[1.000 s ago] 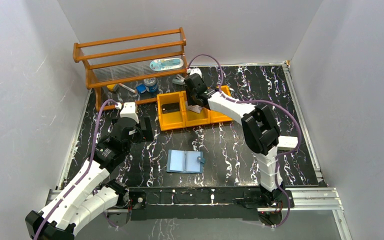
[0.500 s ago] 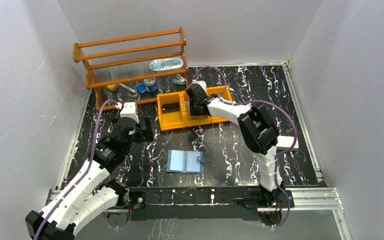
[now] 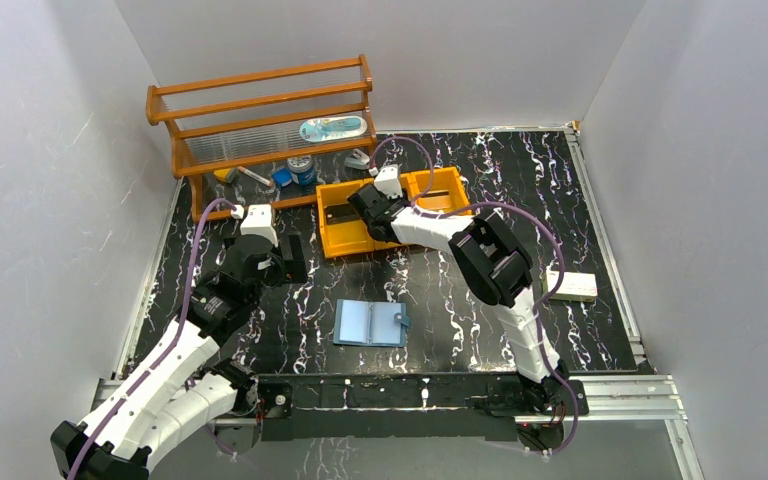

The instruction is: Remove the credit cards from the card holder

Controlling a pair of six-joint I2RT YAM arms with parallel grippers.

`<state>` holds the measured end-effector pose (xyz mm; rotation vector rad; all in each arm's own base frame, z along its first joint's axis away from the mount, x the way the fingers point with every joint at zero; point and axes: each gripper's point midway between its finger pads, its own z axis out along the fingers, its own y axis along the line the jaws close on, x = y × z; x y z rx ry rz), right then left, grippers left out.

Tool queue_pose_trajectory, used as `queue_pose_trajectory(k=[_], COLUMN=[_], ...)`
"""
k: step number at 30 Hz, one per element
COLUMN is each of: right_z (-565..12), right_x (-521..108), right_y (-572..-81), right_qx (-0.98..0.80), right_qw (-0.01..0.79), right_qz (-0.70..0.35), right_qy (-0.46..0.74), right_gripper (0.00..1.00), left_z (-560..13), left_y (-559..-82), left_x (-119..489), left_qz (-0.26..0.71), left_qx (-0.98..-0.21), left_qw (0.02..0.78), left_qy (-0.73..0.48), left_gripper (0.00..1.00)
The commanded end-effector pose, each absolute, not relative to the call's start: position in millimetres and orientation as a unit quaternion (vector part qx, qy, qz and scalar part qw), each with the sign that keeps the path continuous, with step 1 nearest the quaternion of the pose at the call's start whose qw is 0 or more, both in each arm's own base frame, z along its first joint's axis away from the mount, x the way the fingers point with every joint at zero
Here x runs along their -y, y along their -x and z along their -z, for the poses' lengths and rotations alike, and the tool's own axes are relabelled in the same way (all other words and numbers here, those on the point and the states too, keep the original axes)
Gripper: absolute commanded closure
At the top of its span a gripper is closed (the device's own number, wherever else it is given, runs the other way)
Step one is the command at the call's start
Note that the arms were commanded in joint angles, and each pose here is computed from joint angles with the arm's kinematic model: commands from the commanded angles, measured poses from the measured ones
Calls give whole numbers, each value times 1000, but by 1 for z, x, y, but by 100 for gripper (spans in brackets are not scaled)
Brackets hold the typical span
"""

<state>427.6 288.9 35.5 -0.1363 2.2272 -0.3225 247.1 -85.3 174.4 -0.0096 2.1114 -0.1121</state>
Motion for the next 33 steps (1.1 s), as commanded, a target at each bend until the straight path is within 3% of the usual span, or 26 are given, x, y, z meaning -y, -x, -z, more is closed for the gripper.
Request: queue_pose_trajectory(k=[1, 6, 18, 27, 33], right_z=[-38, -67, -136, -147, -129], right_x=[-266, -282, -317, -338, -362], right_y=[-435, -450, -430, -323, -245], right_qx=[-876, -862, -874, -879, -888], right_qw=[450, 492, 478, 388, 361], right_qz=[172, 113, -69, -268, -273], right_qy=[38, 43, 56, 70, 77], right_gripper=[55, 56, 52, 40, 31], left_z=[-176, -177, -177, -179, -186], left_y=[-249, -249, -248, -248, -248], left_x=[83, 83, 83, 80, 56], left_qz=[43, 43, 43, 40, -3], left_qx=[-867, -866, -866, -865, -853], left_qw=[496, 497, 498, 500, 518], left_qy=[4, 4, 4, 10, 66], left_gripper=[2, 2, 2, 2, 2])
